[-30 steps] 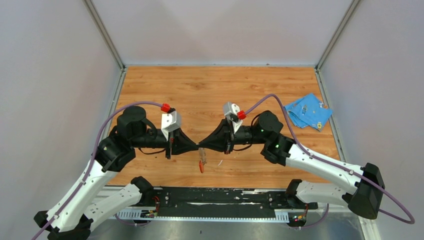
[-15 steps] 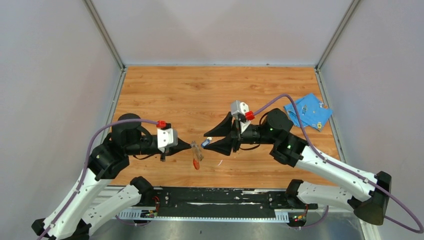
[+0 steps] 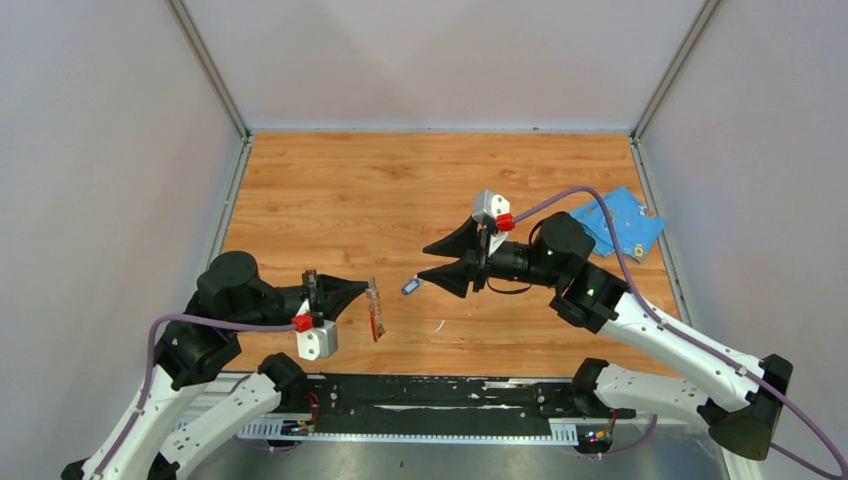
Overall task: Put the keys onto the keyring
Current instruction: Adjust the keyring, then pick up the key from the center of the board.
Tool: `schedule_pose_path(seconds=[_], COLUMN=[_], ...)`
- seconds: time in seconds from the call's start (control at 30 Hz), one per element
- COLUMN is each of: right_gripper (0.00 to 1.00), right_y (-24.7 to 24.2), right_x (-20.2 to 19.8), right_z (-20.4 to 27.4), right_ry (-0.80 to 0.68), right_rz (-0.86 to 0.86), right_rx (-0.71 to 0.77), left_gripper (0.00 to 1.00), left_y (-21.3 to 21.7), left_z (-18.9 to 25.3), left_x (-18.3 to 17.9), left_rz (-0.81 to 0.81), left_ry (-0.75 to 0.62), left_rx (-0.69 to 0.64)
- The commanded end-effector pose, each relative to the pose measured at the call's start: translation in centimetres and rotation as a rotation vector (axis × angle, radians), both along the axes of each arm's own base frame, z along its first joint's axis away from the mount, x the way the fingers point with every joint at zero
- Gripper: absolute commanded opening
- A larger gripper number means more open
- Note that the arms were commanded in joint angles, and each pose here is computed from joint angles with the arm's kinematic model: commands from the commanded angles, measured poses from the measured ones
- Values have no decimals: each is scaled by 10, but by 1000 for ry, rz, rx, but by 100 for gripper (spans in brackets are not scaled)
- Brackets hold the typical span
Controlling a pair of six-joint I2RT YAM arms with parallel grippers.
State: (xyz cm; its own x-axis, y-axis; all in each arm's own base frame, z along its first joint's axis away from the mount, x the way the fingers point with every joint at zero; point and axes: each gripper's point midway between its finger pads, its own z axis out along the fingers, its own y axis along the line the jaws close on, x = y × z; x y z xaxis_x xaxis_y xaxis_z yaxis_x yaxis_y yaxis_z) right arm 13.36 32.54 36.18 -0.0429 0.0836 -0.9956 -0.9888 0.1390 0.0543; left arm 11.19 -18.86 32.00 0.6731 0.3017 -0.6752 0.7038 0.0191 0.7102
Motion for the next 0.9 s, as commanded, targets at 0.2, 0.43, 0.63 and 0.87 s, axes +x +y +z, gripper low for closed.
schedule_pose_path(seconds=[0.2, 0.43, 0.63, 0.87], right_gripper=[54, 64, 82, 79], right_y=[7, 2, -19, -10], right_x=[7, 34, 71, 93], right_z=[-13, -68, -151, -234], right_ry=[13, 119, 262, 381], right_rz=[20, -117, -380, -459], right_rx=[-53, -281, -475, -595], left_gripper=[0, 0, 0, 0], left_y=[1, 11, 22, 29], left_z=[2, -21, -57, -78], left_x=[6, 29, 27, 20], left_rz=[41, 297, 403, 441], left_ry=[31, 347, 494, 571], left_rx=[-12, -50, -33, 9])
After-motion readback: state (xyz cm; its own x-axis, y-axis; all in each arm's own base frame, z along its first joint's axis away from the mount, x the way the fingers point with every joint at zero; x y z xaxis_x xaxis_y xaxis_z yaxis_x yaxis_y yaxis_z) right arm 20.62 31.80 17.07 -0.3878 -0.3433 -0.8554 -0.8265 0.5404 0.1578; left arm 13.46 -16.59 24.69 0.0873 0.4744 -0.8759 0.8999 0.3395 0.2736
